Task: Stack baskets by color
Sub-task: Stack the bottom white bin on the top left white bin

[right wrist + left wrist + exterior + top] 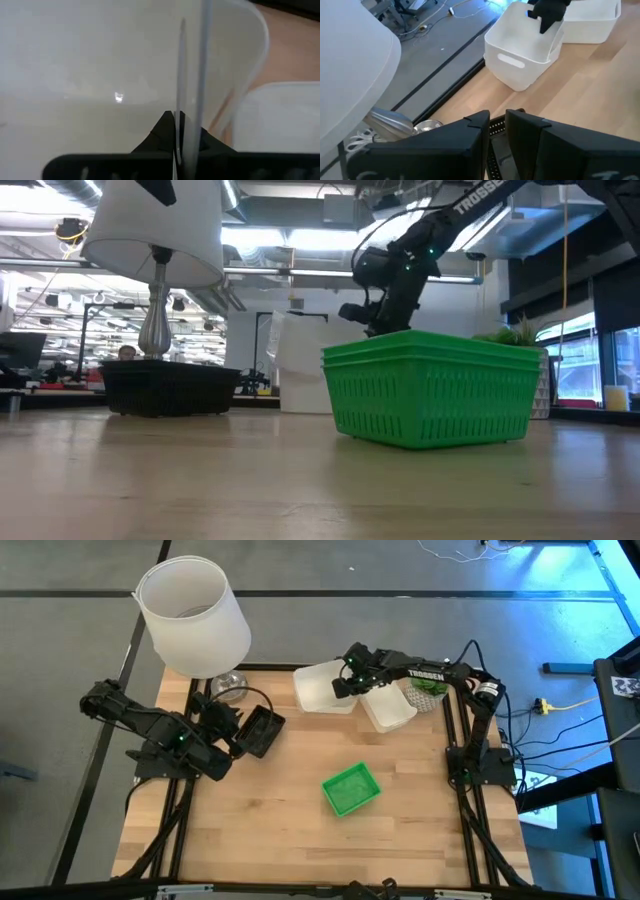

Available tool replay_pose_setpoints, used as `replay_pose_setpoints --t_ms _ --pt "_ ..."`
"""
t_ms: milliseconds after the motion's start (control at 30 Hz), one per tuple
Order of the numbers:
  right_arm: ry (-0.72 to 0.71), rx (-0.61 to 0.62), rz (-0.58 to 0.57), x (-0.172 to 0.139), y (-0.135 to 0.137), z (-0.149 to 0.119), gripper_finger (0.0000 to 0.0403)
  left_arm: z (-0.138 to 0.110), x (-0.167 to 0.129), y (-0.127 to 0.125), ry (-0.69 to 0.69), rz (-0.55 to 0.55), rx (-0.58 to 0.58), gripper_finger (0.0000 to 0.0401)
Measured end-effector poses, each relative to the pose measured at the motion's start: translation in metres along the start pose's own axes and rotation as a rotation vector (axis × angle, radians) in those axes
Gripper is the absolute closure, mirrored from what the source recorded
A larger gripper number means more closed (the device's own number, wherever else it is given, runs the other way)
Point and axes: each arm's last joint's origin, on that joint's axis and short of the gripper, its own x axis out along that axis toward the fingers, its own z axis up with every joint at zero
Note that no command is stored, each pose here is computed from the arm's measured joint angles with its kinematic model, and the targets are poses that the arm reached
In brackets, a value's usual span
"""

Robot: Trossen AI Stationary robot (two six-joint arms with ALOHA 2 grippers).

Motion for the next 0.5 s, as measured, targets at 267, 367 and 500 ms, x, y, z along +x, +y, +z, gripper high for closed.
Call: replay_pose_setpoints --t_ms 267,367,500 --pt "-0.033 -0.084 0.005 -0.04 0.021 0.023 0.0403 0.0 0.0 0.0 0.002 -0.001 0.015 0.0347" --pt "-0.036 -0.088 -0.045 -0.055 0.026 0.027 0.0403 0.0 0.0 0.0 0.002 -0.002 0.015 0.0347" --pt "-0.023 -0.018 -0.048 -0.063 0.028 0.028 0.0403 0.0 0.0 0.0 0.003 -0.002 0.017 0.0347"
